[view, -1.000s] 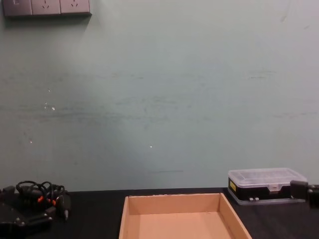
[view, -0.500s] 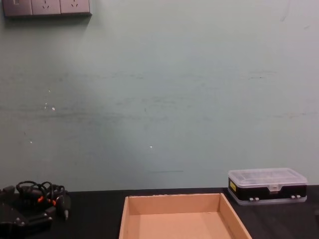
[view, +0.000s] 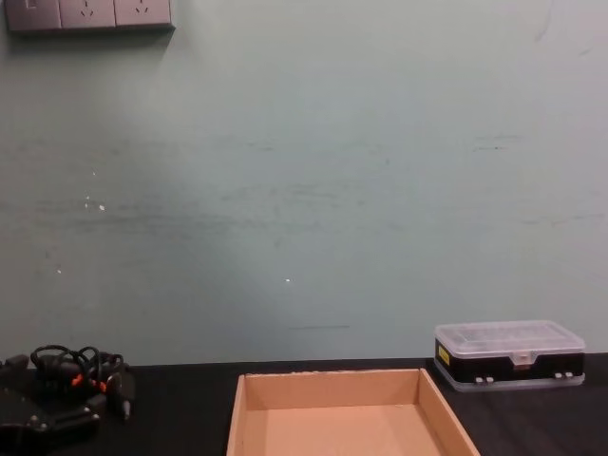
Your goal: Use one hand to pick up the angle iron from the table and place it into the box.
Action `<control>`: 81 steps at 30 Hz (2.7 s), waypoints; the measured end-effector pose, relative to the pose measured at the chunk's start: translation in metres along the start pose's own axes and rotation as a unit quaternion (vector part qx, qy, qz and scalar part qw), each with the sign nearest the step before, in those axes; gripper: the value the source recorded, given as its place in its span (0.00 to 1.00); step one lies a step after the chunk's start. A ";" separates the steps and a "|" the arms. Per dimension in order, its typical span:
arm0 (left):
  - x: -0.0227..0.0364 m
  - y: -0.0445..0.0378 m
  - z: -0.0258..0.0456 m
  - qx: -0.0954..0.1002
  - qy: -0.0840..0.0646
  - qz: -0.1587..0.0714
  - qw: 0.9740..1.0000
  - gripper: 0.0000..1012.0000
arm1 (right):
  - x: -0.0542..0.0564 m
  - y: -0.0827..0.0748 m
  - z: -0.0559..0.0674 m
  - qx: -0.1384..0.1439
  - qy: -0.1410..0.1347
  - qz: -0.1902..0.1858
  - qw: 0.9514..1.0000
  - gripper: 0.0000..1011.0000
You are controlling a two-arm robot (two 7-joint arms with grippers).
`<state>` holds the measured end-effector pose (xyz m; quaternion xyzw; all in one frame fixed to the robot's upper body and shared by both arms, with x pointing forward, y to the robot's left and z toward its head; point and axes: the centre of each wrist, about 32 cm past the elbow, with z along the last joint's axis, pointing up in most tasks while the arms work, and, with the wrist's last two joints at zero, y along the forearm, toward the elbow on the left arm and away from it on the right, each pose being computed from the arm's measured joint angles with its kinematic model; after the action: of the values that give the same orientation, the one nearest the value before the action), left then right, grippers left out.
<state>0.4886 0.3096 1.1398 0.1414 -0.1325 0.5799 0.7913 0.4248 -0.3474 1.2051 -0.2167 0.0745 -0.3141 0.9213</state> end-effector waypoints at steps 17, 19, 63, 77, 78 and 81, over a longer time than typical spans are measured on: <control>0.0000 0.0000 0.0000 0.000 0.000 0.000 1.000 1.00 | 0.006 0.021 -0.012 -0.010 0.011 0.006 1.000 0.99; 0.0000 0.0000 0.0000 0.000 0.000 0.000 1.000 1.00 | 0.007 0.024 -0.011 -0.010 0.008 0.006 1.000 0.99; 0.0000 0.0000 0.0000 0.000 0.000 0.000 1.000 1.00 | 0.027 0.060 -0.002 -0.028 -0.007 0.038 0.999 0.99; 0.0000 0.0000 0.0000 0.000 0.000 0.000 1.000 1.00 | 0.027 0.063 -0.004 -0.029 -0.007 0.041 0.999 0.83; 0.0000 0.0000 0.0000 0.000 0.000 0.000 1.000 1.00 | 0.027 0.063 -0.004 -0.029 -0.007 0.041 0.999 0.81; 0.0000 0.0000 0.0000 0.000 0.000 0.000 1.000 1.00 | 0.026 0.063 -0.005 -0.029 -0.007 0.041 0.999 0.73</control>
<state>0.4886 0.3097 1.1398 0.1415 -0.1325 0.5799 0.7913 0.4784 -0.3210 1.1725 -0.2424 0.0864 -0.2726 0.9271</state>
